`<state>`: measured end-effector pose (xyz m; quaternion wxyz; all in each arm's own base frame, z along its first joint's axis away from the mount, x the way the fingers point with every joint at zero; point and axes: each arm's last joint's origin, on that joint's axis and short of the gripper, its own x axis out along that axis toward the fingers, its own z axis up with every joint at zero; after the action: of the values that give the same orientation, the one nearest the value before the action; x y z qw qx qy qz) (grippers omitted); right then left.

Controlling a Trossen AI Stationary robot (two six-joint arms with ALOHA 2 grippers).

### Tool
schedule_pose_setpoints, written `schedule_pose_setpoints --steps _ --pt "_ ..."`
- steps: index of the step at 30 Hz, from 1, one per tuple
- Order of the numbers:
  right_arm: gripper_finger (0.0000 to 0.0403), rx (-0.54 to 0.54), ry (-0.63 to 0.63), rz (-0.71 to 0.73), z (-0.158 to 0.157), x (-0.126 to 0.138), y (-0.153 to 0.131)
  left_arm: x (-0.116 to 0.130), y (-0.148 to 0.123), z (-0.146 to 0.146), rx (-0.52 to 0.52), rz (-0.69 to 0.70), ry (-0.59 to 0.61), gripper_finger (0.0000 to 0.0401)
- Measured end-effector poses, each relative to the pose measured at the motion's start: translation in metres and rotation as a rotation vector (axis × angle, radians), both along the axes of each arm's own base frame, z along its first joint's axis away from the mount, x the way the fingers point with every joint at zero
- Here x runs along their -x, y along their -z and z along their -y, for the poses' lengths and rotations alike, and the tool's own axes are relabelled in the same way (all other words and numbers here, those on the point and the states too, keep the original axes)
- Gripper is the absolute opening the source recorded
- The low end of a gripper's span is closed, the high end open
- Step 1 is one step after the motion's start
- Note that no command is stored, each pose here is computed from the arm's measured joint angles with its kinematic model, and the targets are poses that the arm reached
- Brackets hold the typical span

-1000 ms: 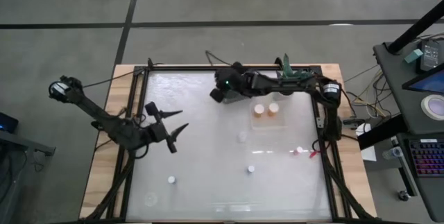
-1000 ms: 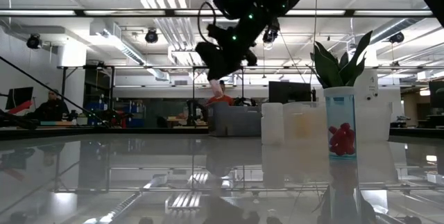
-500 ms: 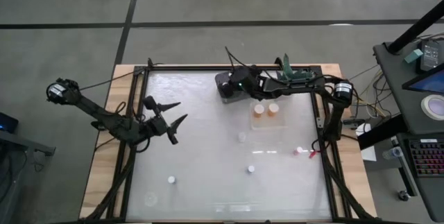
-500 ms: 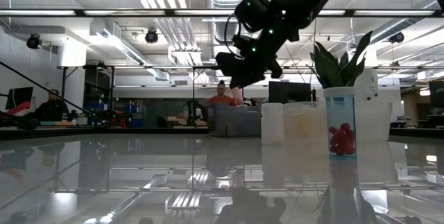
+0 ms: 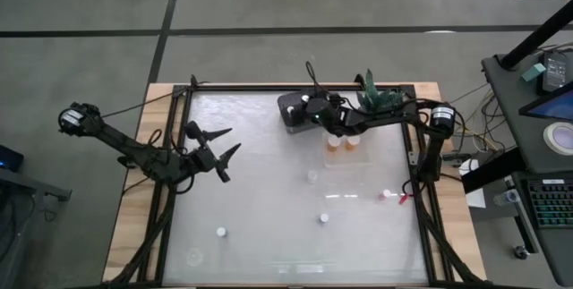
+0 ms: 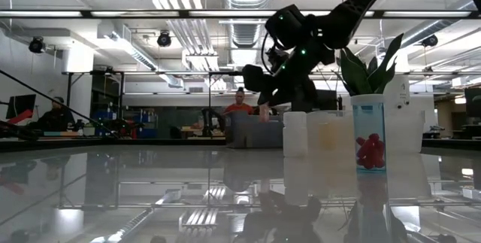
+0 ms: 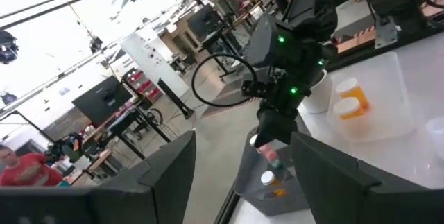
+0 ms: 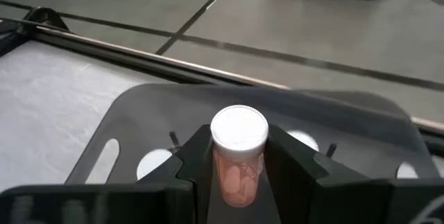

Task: Pick and place medicine bottles into bin by pill shape (circle, oval)
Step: Put the left small pink pill bottle into the black bin

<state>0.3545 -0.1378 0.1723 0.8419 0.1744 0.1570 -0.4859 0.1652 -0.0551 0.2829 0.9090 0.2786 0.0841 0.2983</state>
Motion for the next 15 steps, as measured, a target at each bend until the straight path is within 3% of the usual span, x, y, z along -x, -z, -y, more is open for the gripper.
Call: schedule_pose_setpoints --steps 15 --pt "0.0105 0.011 -0.014 0.053 -0.0060 -0.0037 0.0030 0.0001 -0.0002 0.0000 -0.015 -0.010 0.000 0.0219"
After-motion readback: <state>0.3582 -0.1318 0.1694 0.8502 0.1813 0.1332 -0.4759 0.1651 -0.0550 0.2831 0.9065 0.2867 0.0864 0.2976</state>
